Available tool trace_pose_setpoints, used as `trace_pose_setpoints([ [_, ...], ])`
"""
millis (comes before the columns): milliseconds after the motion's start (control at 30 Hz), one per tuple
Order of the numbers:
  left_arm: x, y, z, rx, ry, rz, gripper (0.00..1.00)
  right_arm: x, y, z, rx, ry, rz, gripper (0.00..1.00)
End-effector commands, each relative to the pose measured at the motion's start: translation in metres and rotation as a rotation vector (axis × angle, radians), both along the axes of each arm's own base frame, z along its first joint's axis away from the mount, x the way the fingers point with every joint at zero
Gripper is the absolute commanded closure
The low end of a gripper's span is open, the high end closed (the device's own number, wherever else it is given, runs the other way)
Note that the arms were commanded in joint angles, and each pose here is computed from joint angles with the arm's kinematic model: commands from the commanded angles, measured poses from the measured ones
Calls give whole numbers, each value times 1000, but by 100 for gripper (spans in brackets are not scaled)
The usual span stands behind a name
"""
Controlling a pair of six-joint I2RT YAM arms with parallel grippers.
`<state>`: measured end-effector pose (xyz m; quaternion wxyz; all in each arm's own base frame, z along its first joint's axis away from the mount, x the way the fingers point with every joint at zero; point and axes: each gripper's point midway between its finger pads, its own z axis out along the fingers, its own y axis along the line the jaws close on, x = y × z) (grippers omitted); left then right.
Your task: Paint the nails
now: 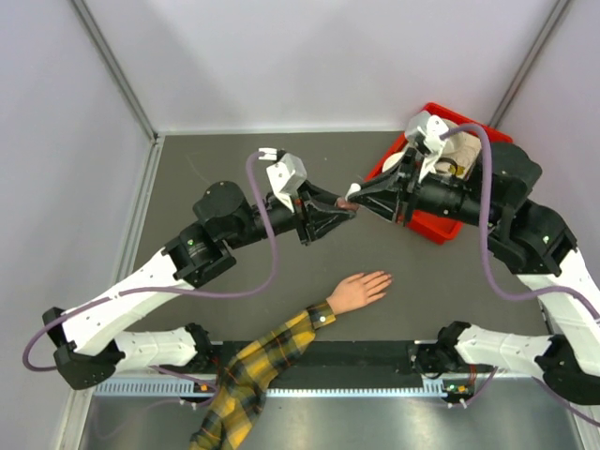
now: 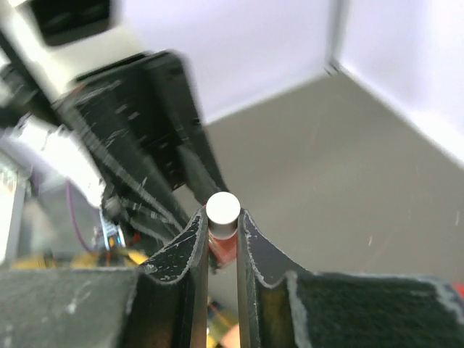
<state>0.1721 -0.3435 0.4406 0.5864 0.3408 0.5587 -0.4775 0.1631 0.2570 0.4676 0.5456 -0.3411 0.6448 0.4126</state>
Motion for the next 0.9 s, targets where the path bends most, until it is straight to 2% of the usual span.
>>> trace_pose_setpoints([
  [0, -8, 15, 48, -153, -25, -13, 100, -67, 17, 18, 2, -315, 495, 100],
  [100, -11, 18, 50, -146, -29, -16, 100, -74, 5, 10, -19, -281, 638, 100],
  [200, -11, 20, 49, -141, -33, -10, 100, -66, 4, 9, -24, -294, 595, 100],
  [233, -11, 20, 49, -141, -33, -5, 100, -64, 5, 15, -19, -285, 575, 97],
  [267, -10, 20, 50, -143, -34, 1, 100, -53, 6, 22, -7, -287, 512, 70],
  [300, -9, 20, 50, -142, -36, 3, 100, -49, 7, 26, 15, -201, 469, 55],
  [333, -8, 20, 52, -150, -41, 6, 100, -43, 8, 31, 28, -186, 429, 47],
  [367, -7, 19, 53, -153, -43, 7, 100, -35, 8, 37, 59, -107, 355, 42],
  [400, -4, 17, 52, -147, -47, 14, 100, -29, 8, 40, 74, -67, 311, 41],
  [433, -3, 17, 52, -146, -52, 18, 100, -14, 3, 49, 95, -46, 198, 40],
  [500, 3, 16, 51, -139, -58, 44, 100, -3, 1, 43, 95, 87, 82, 39],
  [533, 6, 15, 50, -135, -58, 57, 100, 1, -6, 55, 116, 100, 13, 39],
  [567, 9, 15, 48, -130, -57, 68, 100, 21, -11, 51, 134, 183, -128, 40],
  [700, 22, 16, 42, -109, -56, 135, 100, 35, -14, 45, 139, 353, -296, 47],
  [867, 34, 17, 39, -92, -49, 191, 100, 38, -13, 35, 89, 452, -426, 60],
])
